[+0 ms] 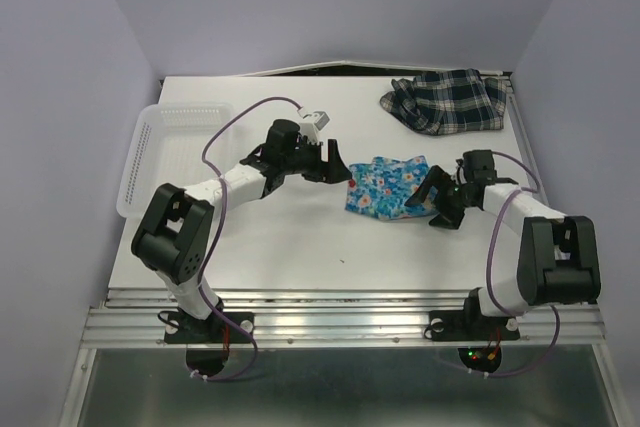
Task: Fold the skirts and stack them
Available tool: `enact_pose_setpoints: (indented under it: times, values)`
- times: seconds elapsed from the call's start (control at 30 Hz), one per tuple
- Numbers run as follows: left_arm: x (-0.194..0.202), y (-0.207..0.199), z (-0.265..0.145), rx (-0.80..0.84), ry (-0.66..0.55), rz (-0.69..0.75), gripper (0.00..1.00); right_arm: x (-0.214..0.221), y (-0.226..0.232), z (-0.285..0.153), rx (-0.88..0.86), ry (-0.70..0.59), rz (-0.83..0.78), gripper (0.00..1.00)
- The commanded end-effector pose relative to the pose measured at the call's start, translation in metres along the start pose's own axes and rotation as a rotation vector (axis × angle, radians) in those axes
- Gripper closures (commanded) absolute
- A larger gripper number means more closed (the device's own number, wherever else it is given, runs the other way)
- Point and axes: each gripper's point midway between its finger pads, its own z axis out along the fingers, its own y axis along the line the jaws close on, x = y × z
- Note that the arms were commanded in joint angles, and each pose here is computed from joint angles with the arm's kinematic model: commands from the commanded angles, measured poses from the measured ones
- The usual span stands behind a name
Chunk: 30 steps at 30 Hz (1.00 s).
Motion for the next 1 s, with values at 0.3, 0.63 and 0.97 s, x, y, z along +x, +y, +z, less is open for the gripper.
enact_pose_setpoints:
  times: [0.3, 0.63, 0.97]
  values:
    - [-0.015, -0.014, 0.003, 0.067, -0.022, 0.038, 0.14, -0.040, 0.022, -0.018, -0.113, -0.075, -0.028, 0.00]
    - [-0.043, -0.032, 0.006, 0.000, -0.064, 0.278, 0.23, -0.034, 0.000, -0.009, -0.029, -0.009, 0.014, 0.00]
    - [-0.044, -0.005, 0.023, -0.067, -0.039, 0.235, 0.23, -0.078, 0.014, -0.062, 0.065, -0.188, -0.404, 0.04]
